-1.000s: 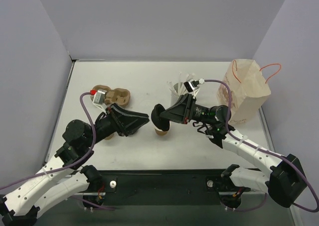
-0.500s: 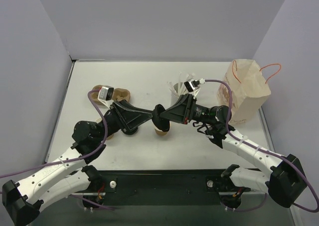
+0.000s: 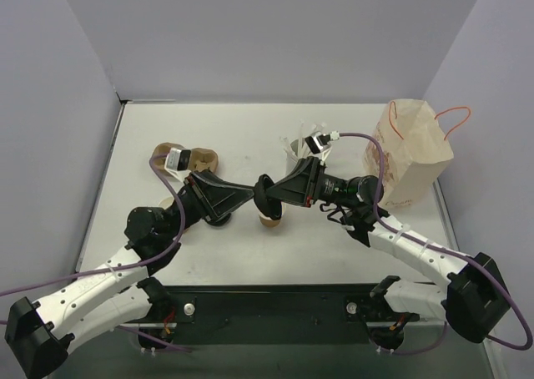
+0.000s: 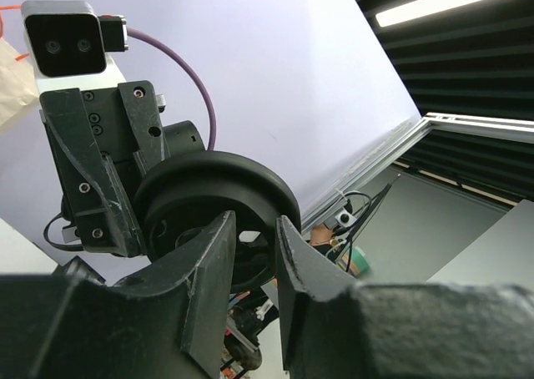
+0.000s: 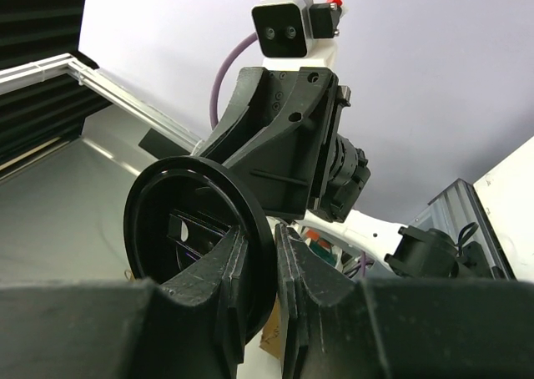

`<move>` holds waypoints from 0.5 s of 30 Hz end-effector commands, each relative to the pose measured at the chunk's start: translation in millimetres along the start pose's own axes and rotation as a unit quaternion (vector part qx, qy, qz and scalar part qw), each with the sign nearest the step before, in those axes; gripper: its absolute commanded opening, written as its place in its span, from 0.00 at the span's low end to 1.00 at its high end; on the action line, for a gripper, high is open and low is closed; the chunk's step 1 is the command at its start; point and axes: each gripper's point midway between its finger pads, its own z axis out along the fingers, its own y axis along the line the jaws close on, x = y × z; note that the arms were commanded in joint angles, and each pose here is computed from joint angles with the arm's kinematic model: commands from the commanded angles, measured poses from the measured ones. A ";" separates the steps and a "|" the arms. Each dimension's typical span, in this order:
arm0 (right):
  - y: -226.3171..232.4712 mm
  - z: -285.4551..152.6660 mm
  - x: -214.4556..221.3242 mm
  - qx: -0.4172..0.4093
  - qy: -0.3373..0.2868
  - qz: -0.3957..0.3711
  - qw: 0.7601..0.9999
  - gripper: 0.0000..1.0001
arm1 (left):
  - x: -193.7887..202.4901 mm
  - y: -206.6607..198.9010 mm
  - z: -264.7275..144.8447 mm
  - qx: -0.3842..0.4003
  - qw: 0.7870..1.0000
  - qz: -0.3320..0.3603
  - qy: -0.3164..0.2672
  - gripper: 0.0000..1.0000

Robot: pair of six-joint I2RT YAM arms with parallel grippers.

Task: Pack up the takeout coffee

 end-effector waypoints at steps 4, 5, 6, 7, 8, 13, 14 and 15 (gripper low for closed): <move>72.0 -2.7 -7.9 -0.155 -0.031 -0.149 0.976 0.13 | 3.6 -29.1 -2.6 0.068 0.997 -0.025 0.011 0.34; 69.7 -3.1 -7.5 -0.152 -0.031 -0.147 0.977 0.13 | 3.8 -29.4 -2.6 0.069 0.997 -0.026 0.012 0.36; 69.3 -2.8 -8.4 -0.152 -0.034 -0.149 0.976 0.13 | 4.7 -27.7 -2.3 0.065 0.997 -0.027 0.014 0.38; 68.2 -3.0 -8.0 -0.151 -0.035 -0.149 0.977 0.13 | 5.0 -27.3 -2.8 0.063 0.998 -0.028 0.014 0.40; 67.9 -3.6 -8.3 -0.150 -0.036 -0.150 0.977 0.13 | 5.4 -25.7 -3.4 0.060 0.998 -0.027 0.014 0.41; 65.1 -5.7 -11.4 -0.146 -0.050 -0.158 0.975 0.12 | 4.8 -24.0 -9.6 0.057 0.998 -0.028 0.006 0.44; 63.6 -5.5 -12.9 -0.143 -0.054 -0.158 0.975 0.11 | 5.3 -21.8 -9.9 0.053 0.998 -0.025 0.006 0.44; 64.0 -5.2 -12.7 -0.144 -0.053 -0.158 0.975 0.11 | 5.4 -21.5 -10.1 0.046 0.999 -0.023 0.007 0.44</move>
